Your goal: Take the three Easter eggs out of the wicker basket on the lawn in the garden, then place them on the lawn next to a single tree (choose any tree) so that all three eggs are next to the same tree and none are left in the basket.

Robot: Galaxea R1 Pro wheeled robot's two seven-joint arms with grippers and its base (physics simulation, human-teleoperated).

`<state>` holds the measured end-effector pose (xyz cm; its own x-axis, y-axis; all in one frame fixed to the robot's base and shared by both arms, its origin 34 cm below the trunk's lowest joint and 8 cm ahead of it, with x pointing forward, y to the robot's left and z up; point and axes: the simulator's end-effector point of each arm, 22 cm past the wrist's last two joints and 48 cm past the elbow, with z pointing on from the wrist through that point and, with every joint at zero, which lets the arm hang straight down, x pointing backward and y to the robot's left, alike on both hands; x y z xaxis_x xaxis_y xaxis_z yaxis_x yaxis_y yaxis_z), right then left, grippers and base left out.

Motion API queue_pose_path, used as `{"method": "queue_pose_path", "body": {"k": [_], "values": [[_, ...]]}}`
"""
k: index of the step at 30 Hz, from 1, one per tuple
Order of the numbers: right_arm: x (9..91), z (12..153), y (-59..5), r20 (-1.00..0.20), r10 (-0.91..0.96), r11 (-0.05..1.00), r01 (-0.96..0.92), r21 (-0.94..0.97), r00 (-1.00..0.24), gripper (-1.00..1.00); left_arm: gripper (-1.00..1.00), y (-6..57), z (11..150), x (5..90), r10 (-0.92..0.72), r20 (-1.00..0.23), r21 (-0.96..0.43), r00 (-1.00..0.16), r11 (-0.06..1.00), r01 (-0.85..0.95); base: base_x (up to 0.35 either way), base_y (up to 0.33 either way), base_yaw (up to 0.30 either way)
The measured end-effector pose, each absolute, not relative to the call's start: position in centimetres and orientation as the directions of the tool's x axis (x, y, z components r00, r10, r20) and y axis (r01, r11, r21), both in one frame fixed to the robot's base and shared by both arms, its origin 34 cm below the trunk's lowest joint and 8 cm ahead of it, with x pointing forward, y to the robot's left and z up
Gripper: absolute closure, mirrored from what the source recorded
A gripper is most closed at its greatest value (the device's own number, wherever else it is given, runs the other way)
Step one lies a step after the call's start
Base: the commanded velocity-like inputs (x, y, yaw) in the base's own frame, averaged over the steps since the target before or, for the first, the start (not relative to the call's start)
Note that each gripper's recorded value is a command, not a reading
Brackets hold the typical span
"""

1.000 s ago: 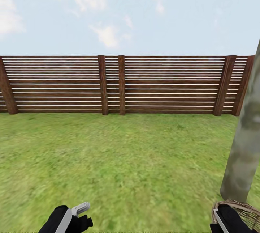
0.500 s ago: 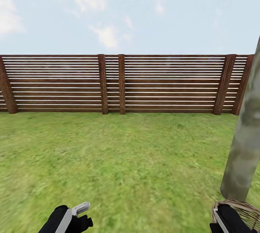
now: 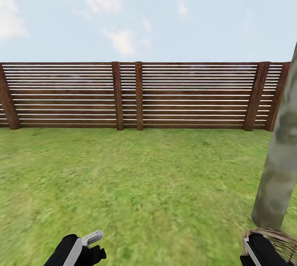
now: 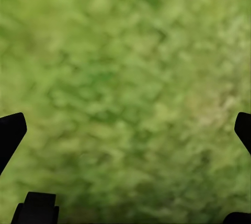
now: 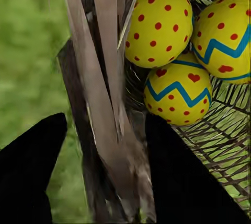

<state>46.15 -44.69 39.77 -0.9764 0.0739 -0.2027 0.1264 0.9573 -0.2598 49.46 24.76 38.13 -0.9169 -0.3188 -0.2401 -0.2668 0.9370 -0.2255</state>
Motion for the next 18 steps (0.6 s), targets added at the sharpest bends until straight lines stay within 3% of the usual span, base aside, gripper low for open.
{"method": "queue_pose_path", "body": {"k": [18], "values": [[46.4, 41.1, -44.7, -0.2, 0.074, 0.957, 0.126, -0.261, -0.977, -1.0, -1.0, 24.1, 39.4, 49.7, -0.318, -0.235, -0.233, -0.919, 0.936, -0.264, 0.0, 0.0, 0.0]]}}
